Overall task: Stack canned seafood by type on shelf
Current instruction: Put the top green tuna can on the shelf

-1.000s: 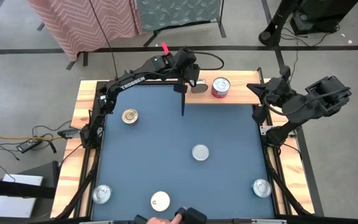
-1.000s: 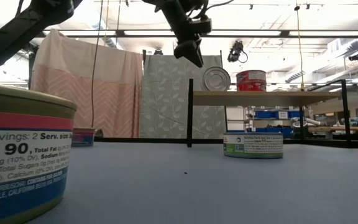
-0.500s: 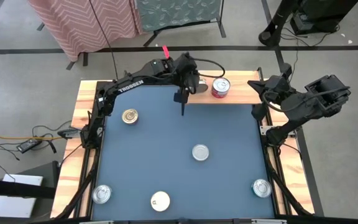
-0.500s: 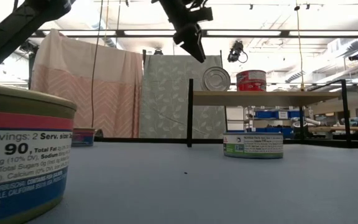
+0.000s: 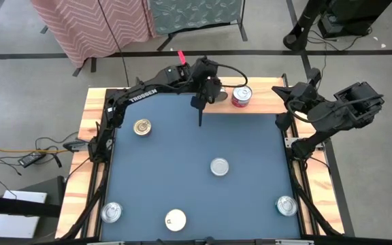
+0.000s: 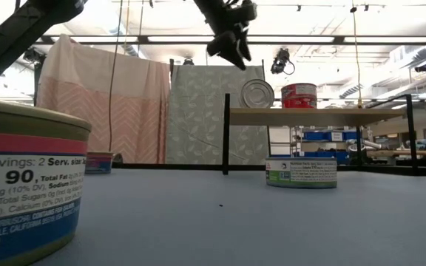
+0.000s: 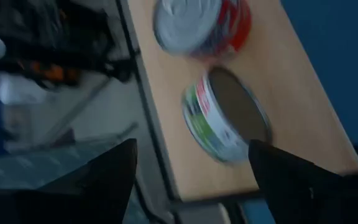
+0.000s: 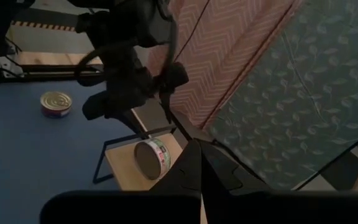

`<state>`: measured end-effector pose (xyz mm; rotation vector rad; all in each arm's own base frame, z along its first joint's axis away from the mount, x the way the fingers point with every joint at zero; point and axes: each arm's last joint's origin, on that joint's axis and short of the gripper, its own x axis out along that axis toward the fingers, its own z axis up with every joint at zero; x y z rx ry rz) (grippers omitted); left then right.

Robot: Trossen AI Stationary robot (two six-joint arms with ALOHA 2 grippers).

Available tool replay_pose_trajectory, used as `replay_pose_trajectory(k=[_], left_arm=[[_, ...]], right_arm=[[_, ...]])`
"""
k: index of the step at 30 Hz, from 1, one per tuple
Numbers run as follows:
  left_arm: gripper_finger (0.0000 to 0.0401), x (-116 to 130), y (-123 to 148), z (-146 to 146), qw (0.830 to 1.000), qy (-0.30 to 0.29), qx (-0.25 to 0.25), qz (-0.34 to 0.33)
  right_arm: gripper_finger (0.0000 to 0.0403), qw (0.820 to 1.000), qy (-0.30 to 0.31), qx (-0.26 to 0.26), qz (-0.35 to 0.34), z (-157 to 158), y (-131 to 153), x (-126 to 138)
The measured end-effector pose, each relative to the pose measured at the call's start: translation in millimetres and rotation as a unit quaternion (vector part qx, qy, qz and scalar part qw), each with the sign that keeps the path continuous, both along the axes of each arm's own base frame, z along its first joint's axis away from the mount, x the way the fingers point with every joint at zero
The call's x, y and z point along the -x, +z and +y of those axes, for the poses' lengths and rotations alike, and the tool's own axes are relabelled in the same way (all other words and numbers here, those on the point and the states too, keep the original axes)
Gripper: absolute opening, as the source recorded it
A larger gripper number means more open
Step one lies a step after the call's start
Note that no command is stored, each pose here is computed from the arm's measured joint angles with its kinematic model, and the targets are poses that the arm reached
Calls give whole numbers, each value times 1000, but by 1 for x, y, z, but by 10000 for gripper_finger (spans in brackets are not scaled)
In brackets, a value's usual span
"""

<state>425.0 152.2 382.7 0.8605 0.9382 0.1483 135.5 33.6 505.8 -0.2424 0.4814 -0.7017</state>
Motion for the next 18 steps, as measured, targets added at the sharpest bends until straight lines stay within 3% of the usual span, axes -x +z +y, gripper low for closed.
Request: replay_pose_trajectory(k=[5,10,12,15,18], left_arm=[[312,-5,6,0,999,1,-16,-38],[312,-5,9,7,989,70,69,-115],[312,-4,9,10,972,108,139,-156],[312,-4,10,15,933,152,247,-213],[312,-5,13,18,903,166,306,-252]], right_arm=[[5,1000,1,2,2,0,0,0],[5,1000,1,2,2,0,0,0],[5,1000,1,2,2,0,0,0],[5,1000,0,3,1,0,0,0],[5,1000,0,5,2,0,0,0]])
